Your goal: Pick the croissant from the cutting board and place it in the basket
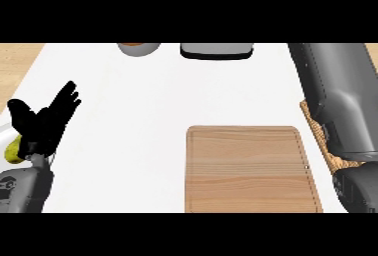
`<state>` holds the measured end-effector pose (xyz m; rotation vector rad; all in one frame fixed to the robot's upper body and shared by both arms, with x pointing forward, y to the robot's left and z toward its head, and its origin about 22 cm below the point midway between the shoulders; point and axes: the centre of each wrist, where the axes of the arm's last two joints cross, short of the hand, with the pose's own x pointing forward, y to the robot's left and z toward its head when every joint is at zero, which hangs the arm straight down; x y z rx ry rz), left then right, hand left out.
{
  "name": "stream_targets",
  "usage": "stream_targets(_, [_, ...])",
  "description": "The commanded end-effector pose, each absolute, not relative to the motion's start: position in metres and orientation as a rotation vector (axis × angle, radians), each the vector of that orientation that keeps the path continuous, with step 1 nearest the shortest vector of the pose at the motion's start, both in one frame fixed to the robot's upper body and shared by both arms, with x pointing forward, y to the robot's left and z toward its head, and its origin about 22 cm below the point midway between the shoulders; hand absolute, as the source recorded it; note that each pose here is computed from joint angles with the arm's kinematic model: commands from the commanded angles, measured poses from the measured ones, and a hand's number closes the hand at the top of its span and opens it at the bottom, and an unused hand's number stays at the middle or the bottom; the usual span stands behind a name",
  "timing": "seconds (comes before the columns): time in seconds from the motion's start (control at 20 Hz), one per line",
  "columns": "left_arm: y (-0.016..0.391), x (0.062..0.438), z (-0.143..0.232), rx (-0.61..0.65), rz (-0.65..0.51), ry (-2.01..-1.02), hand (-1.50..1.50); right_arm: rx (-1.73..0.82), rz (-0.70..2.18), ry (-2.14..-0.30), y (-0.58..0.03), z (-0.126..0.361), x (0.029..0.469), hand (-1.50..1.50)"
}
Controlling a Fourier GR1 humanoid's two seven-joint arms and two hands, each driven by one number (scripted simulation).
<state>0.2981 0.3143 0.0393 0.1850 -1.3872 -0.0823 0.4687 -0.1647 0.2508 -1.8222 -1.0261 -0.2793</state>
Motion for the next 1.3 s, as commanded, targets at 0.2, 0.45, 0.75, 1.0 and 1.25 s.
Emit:
stream_targets(0.2, [0.317,0.294,0.035,0.201,-0.057,-1.377,0.00,-1.788,-0.443,-0.813,-0.193,0.230,0.459,1.50])
stream_targets(0.45, [0.335,0.289,0.043,0.202,-0.056,-1.391,0.00,-1.784,-0.433,-0.775,-0.232,0.191,0.444,1.50])
stream_targets(0.75, [0.318,0.284,0.035,0.212,-0.072,-1.375,0.00,-1.768,-0.504,-0.803,-0.255,0.181,0.418,1.50])
stream_targets(1.0, [0.306,0.299,0.043,0.191,-0.069,-1.382,0.00,-1.848,-0.717,-0.724,-0.282,0.169,0.402,-1.50])
stream_targets(1.25, [0.313,0.293,0.038,0.194,-0.066,-1.370,0.00,-1.815,-0.655,-0.703,-0.286,0.137,0.375,-1.50])
